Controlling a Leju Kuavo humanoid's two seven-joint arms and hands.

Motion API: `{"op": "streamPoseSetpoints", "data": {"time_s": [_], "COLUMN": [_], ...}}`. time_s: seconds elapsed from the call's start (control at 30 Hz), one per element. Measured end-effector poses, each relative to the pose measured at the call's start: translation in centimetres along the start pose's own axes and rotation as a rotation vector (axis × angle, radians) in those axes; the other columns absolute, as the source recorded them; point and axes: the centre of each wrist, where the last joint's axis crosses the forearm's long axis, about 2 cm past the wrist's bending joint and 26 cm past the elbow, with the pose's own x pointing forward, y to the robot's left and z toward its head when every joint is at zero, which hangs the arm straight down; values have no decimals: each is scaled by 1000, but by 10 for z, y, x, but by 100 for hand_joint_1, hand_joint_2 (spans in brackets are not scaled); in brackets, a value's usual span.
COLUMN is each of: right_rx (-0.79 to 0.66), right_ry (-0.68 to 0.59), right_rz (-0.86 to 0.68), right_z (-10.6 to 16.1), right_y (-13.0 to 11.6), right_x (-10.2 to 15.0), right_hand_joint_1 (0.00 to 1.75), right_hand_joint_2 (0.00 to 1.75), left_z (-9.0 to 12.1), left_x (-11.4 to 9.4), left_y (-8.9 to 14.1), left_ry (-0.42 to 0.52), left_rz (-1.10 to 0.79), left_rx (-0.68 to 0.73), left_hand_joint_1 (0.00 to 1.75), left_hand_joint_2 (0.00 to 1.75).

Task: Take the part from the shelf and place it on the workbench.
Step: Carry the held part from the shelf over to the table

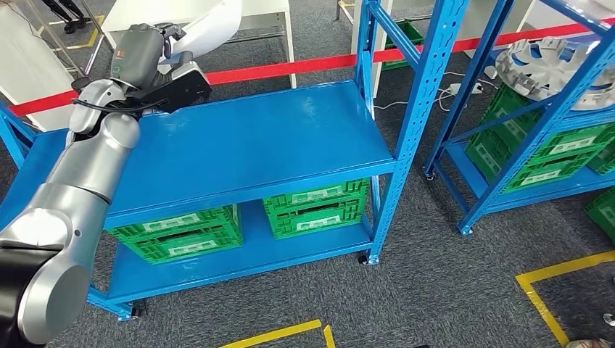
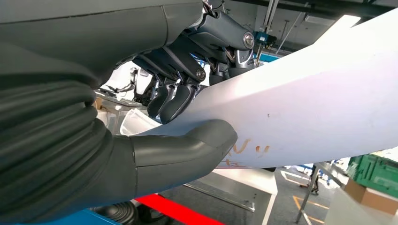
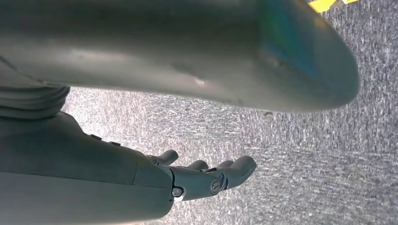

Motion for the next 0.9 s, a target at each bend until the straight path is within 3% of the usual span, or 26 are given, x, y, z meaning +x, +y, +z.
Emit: {"op": "streamPoseSetpoints", "data": {"time_s": [0.57, 0.9], "right_rx": [-6, -5], "right_ry": [1, -1], "right_rz": [-28, -35], "right_z": [0, 0], "right_y": [2, 3], "right_x": [1, 1], "right_hand_joint_1": [0, 0], "right_hand_joint_2": [0, 0], "left_z": [-4, 3], "left_x": [9, -3], "left_y": [-8, -14], "left_ry": [8, 49], "left_rz": [-25, -38], "left_rx": [-23, -49], "left_hand_joint_1": [145, 145], "left_hand_joint_2": [175, 175]}}
